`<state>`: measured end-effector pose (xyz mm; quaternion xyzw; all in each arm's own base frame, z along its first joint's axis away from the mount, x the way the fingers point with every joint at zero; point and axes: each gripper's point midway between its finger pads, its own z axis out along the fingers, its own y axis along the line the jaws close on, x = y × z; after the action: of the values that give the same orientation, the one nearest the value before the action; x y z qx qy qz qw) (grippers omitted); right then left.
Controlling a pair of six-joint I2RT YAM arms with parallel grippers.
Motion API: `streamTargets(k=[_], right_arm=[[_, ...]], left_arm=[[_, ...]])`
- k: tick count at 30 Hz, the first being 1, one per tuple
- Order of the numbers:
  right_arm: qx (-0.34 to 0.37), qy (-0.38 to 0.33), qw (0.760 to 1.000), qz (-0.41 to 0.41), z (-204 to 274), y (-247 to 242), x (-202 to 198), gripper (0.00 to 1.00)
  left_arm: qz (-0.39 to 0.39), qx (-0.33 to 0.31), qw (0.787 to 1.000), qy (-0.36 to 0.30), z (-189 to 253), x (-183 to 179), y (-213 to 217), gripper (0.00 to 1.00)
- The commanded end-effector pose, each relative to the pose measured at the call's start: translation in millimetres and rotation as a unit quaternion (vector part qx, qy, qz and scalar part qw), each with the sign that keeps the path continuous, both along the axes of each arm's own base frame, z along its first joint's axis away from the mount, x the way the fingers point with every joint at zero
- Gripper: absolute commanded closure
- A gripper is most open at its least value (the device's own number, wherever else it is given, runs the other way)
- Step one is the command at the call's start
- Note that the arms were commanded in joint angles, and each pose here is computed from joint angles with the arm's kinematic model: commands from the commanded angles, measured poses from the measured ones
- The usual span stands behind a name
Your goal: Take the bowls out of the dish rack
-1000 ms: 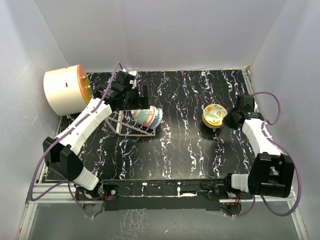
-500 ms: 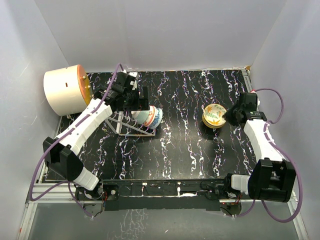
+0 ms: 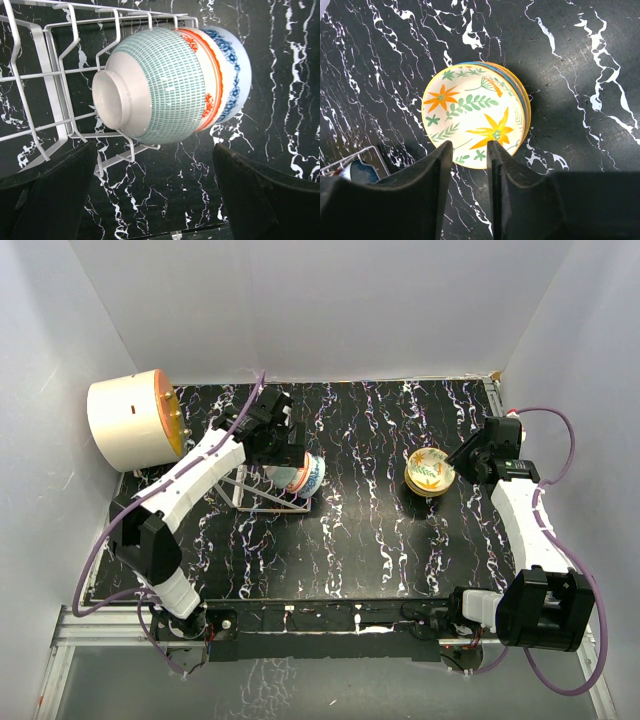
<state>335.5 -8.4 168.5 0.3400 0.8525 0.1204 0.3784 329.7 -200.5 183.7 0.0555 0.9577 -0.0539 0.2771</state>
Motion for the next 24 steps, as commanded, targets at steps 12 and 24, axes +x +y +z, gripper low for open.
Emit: streamTargets(k=[12, 24], right_arm=[[-0.016, -0.049, 0.999, 0.009, 32.7, -3.0, 15.3, 0.34], [-0.021, -0.04, 0.999, 0.012, 26.3, -4.4, 16.1, 0.35]], left_arm=[[-0.011, 0.034, 0.999, -0.006, 0.6, 19.3, -7.6, 0.03], [-0.024, 0.055, 0.998, 0.02, -18.4, 16.9, -11.2, 0.1]])
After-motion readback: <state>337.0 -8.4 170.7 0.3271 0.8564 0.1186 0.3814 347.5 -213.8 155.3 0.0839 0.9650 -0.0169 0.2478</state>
